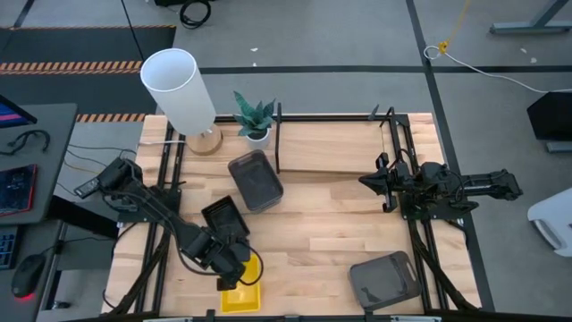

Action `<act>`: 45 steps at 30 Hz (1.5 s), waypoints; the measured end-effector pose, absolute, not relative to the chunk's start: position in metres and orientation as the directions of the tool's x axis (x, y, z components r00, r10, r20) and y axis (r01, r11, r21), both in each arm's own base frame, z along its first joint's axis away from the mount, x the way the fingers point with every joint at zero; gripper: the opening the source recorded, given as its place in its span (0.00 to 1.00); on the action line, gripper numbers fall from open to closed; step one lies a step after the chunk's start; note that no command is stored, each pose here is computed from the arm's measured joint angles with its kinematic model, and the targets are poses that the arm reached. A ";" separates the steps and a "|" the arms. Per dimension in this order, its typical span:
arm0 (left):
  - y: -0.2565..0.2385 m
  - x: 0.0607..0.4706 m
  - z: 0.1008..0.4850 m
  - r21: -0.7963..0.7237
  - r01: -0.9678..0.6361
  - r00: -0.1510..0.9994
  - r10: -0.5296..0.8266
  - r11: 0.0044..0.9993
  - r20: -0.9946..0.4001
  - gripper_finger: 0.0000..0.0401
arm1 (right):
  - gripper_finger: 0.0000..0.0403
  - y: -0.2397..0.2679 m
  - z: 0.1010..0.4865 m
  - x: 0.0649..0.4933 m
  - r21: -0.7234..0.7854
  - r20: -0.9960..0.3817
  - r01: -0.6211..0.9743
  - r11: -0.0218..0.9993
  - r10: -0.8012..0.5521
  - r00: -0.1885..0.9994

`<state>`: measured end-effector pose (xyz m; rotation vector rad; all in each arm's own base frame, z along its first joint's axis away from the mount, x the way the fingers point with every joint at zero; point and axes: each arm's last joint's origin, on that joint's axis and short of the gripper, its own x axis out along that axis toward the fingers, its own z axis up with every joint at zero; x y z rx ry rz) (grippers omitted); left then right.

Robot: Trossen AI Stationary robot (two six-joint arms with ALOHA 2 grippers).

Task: Stack baskets on shelf by color
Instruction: Stack the right yellow bin into the left yellow bin, then put the stacked yellow bins on the shelf

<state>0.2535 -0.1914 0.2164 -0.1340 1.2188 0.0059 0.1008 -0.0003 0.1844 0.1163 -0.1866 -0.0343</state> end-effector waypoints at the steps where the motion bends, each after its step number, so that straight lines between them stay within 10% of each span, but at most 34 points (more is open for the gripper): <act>1: -0.191 0.253 0.215 -0.101 -0.095 0.347 -0.062 0.990 -0.936 0.04 | 0.05 0.000 0.184 0.101 0.118 0.183 0.024 0.993 -0.045 0.982; 18: -0.179 0.273 0.237 -0.163 -0.119 0.387 -0.106 0.979 -0.916 0.55 | 0.05 0.000 0.184 0.101 0.118 0.183 0.024 0.993 -0.045 0.982; 45: -0.153 0.272 0.165 -0.178 0.145 0.369 -0.220 0.973 -0.903 0.35 | 0.05 0.000 0.184 0.101 0.118 0.183 0.023 0.993 -0.045 0.982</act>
